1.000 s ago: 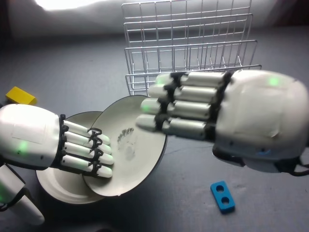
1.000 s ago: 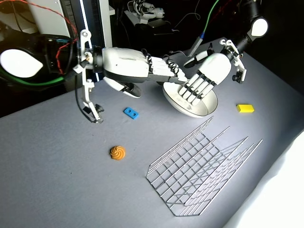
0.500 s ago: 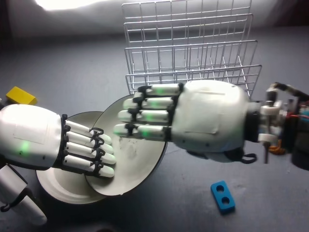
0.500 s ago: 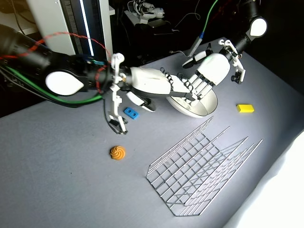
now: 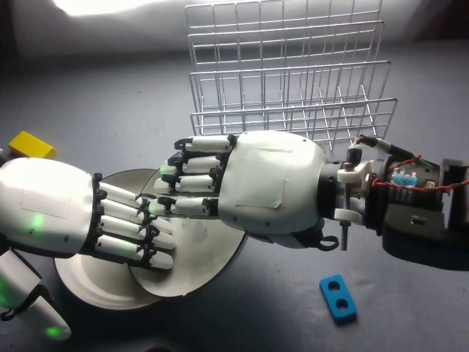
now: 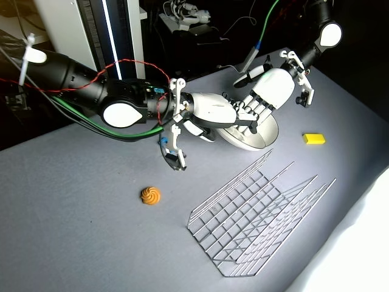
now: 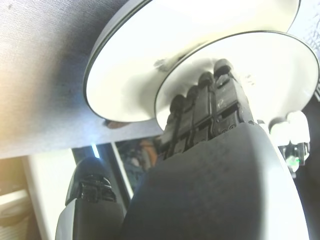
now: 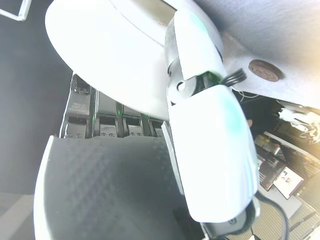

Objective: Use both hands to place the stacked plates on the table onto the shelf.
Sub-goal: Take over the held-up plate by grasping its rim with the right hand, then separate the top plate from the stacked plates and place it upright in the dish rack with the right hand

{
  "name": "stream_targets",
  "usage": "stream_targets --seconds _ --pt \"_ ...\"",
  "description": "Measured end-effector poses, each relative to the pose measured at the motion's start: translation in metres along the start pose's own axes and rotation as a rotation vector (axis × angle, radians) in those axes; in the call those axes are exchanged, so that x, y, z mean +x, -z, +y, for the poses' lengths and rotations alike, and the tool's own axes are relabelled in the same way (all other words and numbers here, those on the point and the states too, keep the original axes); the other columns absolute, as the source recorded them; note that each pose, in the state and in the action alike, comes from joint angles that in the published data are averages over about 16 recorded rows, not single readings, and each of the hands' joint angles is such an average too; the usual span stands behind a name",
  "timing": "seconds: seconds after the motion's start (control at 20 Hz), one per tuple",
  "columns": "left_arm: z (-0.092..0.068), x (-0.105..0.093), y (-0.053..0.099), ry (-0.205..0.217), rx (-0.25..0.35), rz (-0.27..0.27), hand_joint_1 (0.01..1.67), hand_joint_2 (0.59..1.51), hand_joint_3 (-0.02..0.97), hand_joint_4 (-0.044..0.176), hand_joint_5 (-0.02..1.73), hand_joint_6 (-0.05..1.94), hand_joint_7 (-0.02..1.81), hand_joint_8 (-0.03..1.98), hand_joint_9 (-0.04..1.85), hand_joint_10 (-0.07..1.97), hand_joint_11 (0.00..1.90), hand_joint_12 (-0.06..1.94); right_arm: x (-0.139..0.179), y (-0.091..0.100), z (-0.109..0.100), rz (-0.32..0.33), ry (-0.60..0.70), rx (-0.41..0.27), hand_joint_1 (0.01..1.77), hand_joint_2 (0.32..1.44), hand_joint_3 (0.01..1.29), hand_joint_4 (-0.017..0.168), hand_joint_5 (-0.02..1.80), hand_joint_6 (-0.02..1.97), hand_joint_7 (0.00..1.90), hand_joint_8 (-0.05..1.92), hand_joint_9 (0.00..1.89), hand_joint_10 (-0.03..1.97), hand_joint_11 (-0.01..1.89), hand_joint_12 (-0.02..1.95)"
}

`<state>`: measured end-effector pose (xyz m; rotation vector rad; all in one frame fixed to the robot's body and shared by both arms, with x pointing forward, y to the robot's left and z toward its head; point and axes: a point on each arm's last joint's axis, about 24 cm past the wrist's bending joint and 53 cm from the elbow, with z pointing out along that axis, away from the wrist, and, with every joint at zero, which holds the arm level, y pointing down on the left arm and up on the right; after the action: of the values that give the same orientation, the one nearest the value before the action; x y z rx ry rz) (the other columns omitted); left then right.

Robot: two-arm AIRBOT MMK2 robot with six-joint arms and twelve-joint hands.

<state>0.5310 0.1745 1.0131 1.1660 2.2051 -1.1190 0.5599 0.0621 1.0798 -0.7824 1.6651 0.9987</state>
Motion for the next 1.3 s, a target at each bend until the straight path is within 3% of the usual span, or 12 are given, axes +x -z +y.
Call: stream_targets --seconds 0.3,0.45,0.9,1.1,1.3 --pt "0.000 0.000 0.000 -0.001 0.000 0.000 0.02 1.146 0.012 -0.004 0.05 -0.01 0.00 -0.01 0.01 0.01 0.02 0.01 0.002 -0.006 0.000 -0.005 0.005 -0.004 1.20 1.14 0.01 0.003 0.45 0.04 0.47 0.00 0.47 0.05 0.14 1.14" --pt "0.000 0.000 0.000 -0.001 0.000 0.000 0.02 1.150 0.012 -0.005 0.05 -0.01 0.00 -0.02 0.01 0.01 0.02 0.01 0.000 -0.007 0.000 -0.014 0.009 -0.008 1.16 1.13 0.01 0.001 0.55 0.15 0.59 0.06 0.61 0.07 0.27 1.24" --pt "0.005 -0.009 0.005 -0.010 -0.010 -0.012 0.02 1.157 0.012 -0.003 0.06 -0.01 0.02 -0.01 0.02 0.01 0.02 0.01 -0.009 -0.007 0.005 -0.052 0.017 -0.026 1.06 1.04 0.01 -0.003 0.79 0.61 0.88 0.51 0.97 0.37 0.72 1.40" --pt "0.010 -0.023 0.013 -0.018 -0.025 -0.038 0.02 1.157 0.012 -0.002 0.06 0.00 0.04 0.00 0.03 0.01 0.02 0.01 -0.012 -0.007 0.006 -0.067 0.016 -0.031 1.07 1.00 0.01 -0.004 0.82 0.80 0.92 0.72 1.04 0.56 0.82 1.44" --pt "0.016 -0.038 0.026 -0.025 -0.043 -0.070 0.02 1.156 0.012 0.000 0.08 0.01 0.06 0.00 0.03 0.01 0.02 0.01 -0.016 -0.007 0.006 -0.078 0.016 -0.031 1.08 0.99 0.01 -0.003 0.84 0.84 0.94 0.83 1.05 0.73 0.84 1.48"
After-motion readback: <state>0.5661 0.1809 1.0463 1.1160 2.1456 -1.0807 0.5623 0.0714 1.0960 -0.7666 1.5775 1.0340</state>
